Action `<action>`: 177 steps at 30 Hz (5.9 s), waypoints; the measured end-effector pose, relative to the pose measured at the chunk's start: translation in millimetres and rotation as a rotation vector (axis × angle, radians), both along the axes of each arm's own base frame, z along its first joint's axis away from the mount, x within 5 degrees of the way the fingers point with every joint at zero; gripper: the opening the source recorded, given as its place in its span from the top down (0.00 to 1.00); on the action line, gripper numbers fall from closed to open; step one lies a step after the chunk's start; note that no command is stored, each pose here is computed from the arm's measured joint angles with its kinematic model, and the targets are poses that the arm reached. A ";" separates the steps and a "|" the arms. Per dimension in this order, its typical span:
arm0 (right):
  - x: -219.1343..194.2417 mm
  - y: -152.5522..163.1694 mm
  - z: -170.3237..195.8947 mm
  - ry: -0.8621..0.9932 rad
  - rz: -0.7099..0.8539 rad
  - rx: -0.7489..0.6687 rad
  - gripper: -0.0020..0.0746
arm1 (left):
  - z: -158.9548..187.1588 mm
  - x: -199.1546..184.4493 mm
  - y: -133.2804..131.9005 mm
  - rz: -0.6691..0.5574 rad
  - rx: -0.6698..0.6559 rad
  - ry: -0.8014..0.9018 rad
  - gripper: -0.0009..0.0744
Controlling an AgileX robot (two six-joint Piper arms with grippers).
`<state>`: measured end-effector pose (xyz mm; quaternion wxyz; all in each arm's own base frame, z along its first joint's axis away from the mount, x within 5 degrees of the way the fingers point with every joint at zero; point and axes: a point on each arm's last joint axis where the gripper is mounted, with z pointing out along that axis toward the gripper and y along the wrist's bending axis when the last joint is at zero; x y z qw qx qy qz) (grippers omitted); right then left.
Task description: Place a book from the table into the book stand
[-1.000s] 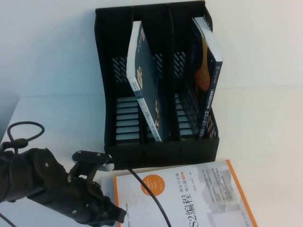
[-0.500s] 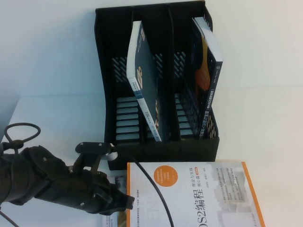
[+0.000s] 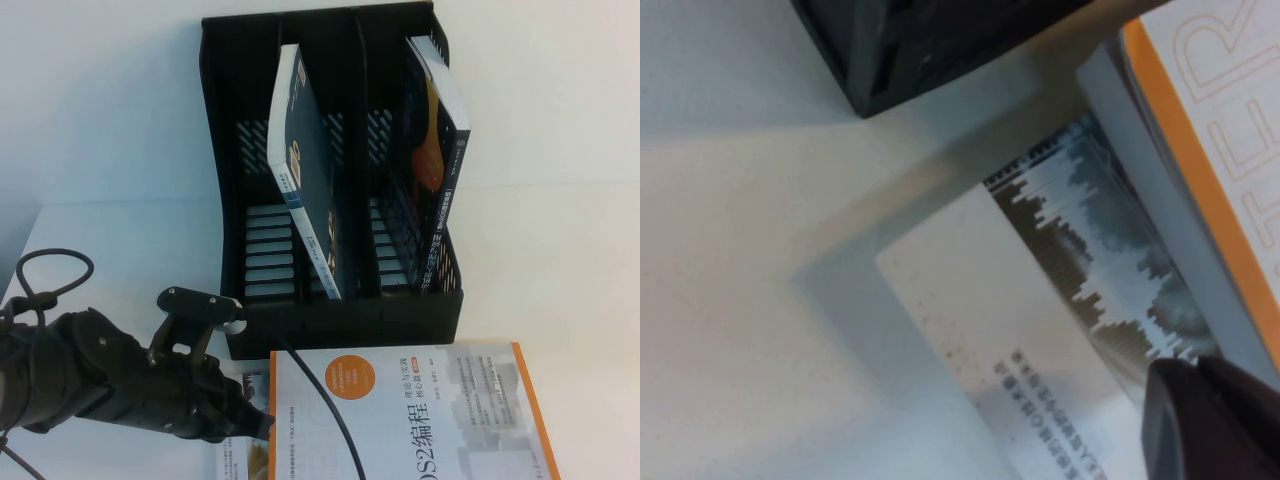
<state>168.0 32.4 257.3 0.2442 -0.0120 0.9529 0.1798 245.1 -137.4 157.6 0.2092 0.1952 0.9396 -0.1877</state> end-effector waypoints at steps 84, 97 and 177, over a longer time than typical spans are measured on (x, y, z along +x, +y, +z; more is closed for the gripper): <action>88.7 36.6 -150.5 0.283 0.294 0.410 0.38 | -3.5 -6.7 2.7 0.048 0.018 0.108 0.99; 88.7 36.6 -150.5 0.283 0.294 0.410 0.37 | -22.7 -4.3 -7.9 0.034 -0.050 0.219 0.99; 37.9 65.4 128.3 -0.120 0.637 0.147 0.79 | 140.1 -68.3 21.8 -0.146 -0.194 -0.463 0.99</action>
